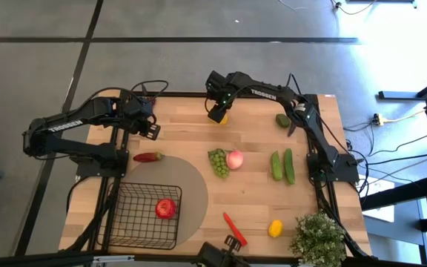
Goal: Build produce basket
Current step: Put the yellow starfruit into the wire basket
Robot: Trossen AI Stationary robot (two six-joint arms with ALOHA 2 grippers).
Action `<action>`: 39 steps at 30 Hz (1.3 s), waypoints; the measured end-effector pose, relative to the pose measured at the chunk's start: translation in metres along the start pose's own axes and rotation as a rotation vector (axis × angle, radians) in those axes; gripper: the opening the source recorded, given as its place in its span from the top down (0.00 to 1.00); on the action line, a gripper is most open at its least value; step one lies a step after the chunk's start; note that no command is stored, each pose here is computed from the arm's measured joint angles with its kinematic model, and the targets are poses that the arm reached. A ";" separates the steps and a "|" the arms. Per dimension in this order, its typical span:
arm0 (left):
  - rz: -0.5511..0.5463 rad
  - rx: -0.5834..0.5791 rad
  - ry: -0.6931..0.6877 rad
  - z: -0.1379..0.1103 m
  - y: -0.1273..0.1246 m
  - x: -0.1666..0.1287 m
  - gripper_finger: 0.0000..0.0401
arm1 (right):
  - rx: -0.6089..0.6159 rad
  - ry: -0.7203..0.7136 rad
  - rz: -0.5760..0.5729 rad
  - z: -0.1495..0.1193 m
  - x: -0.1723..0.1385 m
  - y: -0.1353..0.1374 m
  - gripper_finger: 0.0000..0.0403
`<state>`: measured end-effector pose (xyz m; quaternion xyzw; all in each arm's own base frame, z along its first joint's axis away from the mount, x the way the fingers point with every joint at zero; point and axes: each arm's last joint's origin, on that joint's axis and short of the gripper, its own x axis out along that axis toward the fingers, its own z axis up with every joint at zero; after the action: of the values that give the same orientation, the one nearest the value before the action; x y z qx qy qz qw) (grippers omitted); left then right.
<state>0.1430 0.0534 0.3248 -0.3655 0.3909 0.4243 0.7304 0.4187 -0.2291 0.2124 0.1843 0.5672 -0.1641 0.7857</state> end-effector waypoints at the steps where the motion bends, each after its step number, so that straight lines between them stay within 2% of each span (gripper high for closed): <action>1: 0.000 0.000 0.000 0.000 0.000 0.000 0.80 | -0.005 -0.001 -0.004 0.000 0.000 0.000 0.74; 20: -0.003 0.000 -0.003 0.000 0.000 0.000 0.80 | -0.007 0.028 0.017 0.001 0.027 -0.006 0.74; 23: -0.003 -0.001 -0.003 0.000 0.000 0.000 0.80 | -0.010 0.024 0.020 0.001 0.027 -0.006 0.78; 30: -0.003 -0.001 -0.004 0.000 0.000 0.000 0.80 | 0.012 0.003 0.018 0.003 0.027 -0.005 0.97; 39: -0.003 -0.001 -0.004 0.000 0.000 0.000 0.80 | -0.023 -0.031 0.018 0.007 0.028 -0.003 0.98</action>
<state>0.1435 0.0535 0.3249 -0.3657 0.3888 0.4239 0.7317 0.4314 -0.2363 0.1875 0.1774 0.5551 -0.1534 0.7981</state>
